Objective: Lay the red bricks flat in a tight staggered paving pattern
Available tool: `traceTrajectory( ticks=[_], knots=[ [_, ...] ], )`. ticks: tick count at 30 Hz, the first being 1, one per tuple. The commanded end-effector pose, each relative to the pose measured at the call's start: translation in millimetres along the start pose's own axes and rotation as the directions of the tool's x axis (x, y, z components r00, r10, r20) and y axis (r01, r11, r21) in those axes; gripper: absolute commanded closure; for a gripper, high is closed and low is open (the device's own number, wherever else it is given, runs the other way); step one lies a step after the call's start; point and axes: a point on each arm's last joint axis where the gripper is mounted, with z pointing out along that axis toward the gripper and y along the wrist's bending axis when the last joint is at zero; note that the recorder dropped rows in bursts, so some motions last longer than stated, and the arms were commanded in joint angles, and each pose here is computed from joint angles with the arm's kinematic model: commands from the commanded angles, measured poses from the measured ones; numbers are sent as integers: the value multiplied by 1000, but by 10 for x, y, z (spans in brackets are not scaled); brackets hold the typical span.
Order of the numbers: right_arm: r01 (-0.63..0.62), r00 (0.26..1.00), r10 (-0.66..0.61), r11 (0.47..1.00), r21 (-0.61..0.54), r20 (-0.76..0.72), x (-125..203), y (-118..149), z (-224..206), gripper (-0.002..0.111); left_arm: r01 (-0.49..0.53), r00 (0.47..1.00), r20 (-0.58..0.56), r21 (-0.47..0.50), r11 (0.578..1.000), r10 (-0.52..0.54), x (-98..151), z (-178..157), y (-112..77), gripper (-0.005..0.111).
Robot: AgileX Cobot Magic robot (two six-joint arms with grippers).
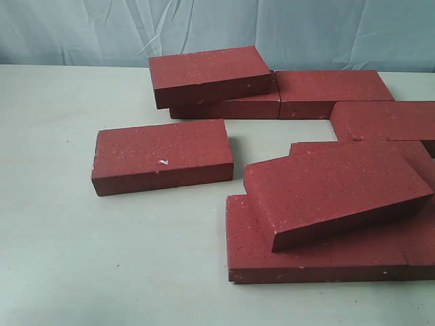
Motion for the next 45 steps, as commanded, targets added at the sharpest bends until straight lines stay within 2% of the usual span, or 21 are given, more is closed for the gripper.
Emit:
traceTrajectory(
  ticks=[1, 23, 29, 35, 41, 45],
  knots=[
    [-1, 1000, 1, 1000, 4, 14, -4, -3, -4, 109, -2, 1000, 8, 5, 1000, 2, 7, 0, -3, 107],
    [-7, 999, 7, 1000, 1, 52, -39, 0, -5, 109, -2, 1000, 8, 5, 1000, 2, 7, 0, -3, 107],
    [-5, 972, 7, 1000, -7, 236, -207, 6, -30, 109, -2, 1000, 8, 5, 1000, 2, 7, 0, -3, 107],
    [-1, 879, 10, 1000, -18, 476, -425, 15, -113, 109, -2, 1000, 8, 5, 1000, 2, 7, 0, -3, 107],
    [1, 835, 11, 1000, -21, 550, -493, 18, -154, 109, -2, 1000, 8, 5, 1000, 2, 7, 0, -3, 107],
    [1, 835, 11, 1000, -21, 550, -493, 18, -154, 109, -2, 1000, 2, 6, 1000, 2, 13, 0, -3, 107]
  ],
)
